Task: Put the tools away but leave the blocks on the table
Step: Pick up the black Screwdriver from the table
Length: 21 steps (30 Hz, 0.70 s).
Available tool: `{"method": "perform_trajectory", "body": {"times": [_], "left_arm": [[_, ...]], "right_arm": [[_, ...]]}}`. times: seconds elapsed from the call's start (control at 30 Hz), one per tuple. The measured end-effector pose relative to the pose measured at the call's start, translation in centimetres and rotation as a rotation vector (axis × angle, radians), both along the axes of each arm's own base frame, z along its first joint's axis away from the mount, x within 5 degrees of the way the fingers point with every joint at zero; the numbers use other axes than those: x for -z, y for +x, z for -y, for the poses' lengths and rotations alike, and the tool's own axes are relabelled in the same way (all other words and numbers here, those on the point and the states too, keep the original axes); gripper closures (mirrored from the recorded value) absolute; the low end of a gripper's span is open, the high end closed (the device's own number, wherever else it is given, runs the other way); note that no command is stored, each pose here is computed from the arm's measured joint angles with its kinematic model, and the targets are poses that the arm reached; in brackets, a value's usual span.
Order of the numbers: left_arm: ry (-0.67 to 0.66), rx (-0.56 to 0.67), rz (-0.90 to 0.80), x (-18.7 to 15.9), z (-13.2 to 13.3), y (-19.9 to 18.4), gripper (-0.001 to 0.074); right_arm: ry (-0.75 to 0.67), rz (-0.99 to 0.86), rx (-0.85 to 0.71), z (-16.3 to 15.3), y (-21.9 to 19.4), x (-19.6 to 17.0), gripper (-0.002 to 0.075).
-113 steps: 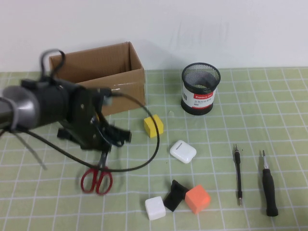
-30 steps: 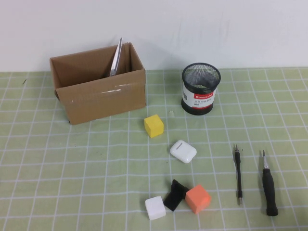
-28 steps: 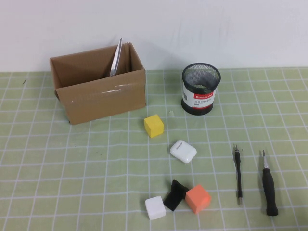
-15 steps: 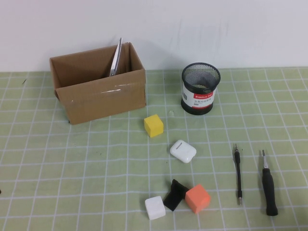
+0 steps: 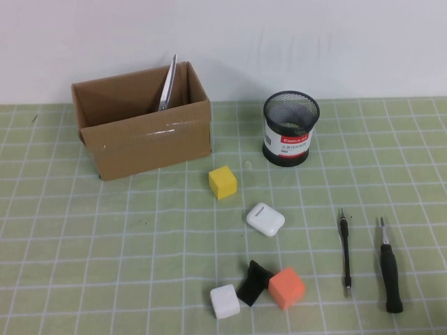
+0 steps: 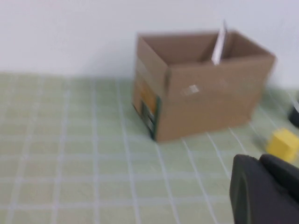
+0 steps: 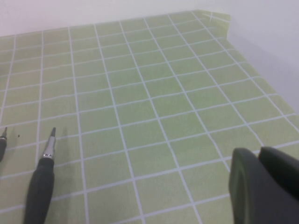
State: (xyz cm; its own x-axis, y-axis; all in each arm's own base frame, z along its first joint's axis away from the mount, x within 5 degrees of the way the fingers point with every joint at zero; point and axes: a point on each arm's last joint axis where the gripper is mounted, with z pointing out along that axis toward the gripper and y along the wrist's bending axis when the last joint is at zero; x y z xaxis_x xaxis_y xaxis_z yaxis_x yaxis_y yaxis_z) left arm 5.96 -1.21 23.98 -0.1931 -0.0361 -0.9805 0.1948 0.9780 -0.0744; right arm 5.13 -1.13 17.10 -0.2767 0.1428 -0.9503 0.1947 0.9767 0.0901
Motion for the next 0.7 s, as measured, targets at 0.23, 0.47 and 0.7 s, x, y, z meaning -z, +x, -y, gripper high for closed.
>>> {"method": "perform_trajectory", "body": {"times": [0.23,0.47,0.7], "left_arm": [[0.018,-0.127,0.080,3.8,-0.8,-0.5,0.0735],[0.043,-0.177,-0.091,6.6,-1.2,-0.6,0.0736],[0.043,-0.177,-0.094,6.6,-1.2,-0.6,0.0736]], "right_arm": [[0.000,0.000,0.000,0.0,0.0,0.0,0.0736],[0.000,0.000,0.000,0.0,0.0,0.0,0.0736],[0.000,0.000,0.000,0.0,0.0,0.0,0.0736]]}}
